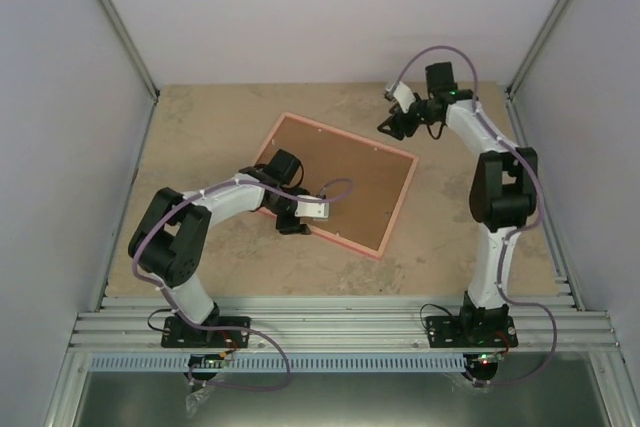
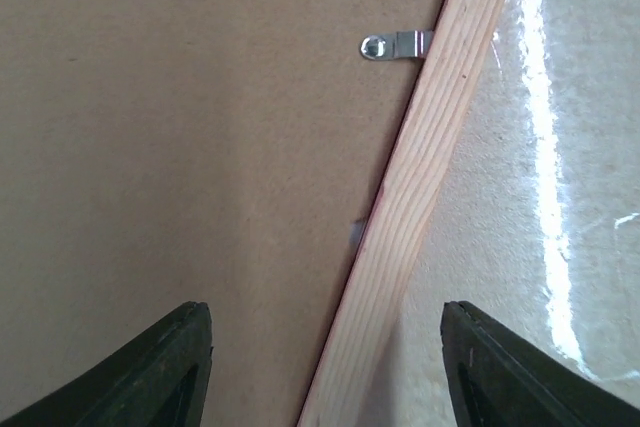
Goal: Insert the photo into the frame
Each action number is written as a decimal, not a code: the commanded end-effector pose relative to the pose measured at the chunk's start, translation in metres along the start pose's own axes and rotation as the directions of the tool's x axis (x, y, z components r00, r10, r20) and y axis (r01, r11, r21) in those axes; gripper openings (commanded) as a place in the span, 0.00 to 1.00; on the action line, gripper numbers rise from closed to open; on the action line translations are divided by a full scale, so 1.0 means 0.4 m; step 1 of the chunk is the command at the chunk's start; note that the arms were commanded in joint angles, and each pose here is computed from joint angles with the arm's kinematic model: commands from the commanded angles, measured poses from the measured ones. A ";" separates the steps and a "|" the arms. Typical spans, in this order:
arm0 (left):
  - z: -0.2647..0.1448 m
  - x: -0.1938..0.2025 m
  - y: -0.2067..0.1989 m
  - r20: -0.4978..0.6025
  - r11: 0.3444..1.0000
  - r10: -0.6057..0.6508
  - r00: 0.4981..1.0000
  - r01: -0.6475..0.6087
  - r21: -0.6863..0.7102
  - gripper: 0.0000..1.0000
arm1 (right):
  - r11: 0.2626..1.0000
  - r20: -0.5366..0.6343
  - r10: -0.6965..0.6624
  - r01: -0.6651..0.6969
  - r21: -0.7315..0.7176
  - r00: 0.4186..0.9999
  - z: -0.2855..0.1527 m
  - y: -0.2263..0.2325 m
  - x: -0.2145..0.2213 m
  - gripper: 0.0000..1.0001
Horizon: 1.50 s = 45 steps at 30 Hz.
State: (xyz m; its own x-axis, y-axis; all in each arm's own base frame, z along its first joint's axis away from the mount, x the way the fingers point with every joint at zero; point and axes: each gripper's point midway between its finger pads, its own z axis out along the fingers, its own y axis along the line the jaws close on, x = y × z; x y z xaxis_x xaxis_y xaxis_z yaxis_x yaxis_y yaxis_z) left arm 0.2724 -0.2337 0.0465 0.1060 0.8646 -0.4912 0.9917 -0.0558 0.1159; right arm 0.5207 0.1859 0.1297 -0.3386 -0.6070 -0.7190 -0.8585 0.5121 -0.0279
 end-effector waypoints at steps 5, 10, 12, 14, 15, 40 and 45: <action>0.055 0.019 -0.024 -0.059 0.989 0.144 0.988 -0.142 0.027 0.53 | 1.000 0.104 0.020 -0.021 0.007 0.994 -0.192 0.063 -0.004 0.74; 0.066 0.035 -0.071 -0.082 0.977 0.211 0.974 -0.208 0.047 0.28 | 0.999 0.157 -0.001 -0.005 0.038 0.988 -0.253 0.116 0.030 0.87; 0.058 0.013 -0.055 -0.068 0.984 0.177 0.982 -0.174 0.047 0.22 | 0.998 0.188 -0.040 0.030 0.055 0.981 -0.275 0.145 0.032 0.91; 0.048 -0.019 -0.036 -0.047 0.991 0.120 0.992 -0.118 0.057 0.16 | 0.993 0.224 -0.096 0.078 0.084 0.970 -0.302 0.172 0.024 0.92; 0.041 -0.034 -0.027 -0.035 0.994 0.093 0.995 -0.091 0.062 0.13 | 0.990 0.235 -0.125 0.105 0.097 0.964 -0.315 0.184 0.022 0.92; -0.111 -0.344 0.114 0.244 0.947 -0.262 0.934 0.200 0.252 0.00 | 0.491 -0.042 -0.845 0.806 0.330 0.533 -0.254 0.531 0.125 0.91; -0.112 -0.354 0.120 0.252 0.940 -0.285 0.925 0.217 0.264 0.00 | 0.421 -0.129 -0.862 0.834 0.356 0.490 -0.196 0.495 0.099 0.89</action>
State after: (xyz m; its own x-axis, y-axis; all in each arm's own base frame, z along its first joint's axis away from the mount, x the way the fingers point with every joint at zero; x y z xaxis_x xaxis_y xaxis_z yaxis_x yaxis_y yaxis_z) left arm 0.3055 -0.3233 0.1398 -0.1309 0.7497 -0.6487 0.9854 0.0266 -0.1682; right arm 0.2746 0.2093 0.1358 0.5164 -0.7723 -0.3700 -0.6475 -0.0694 -0.7589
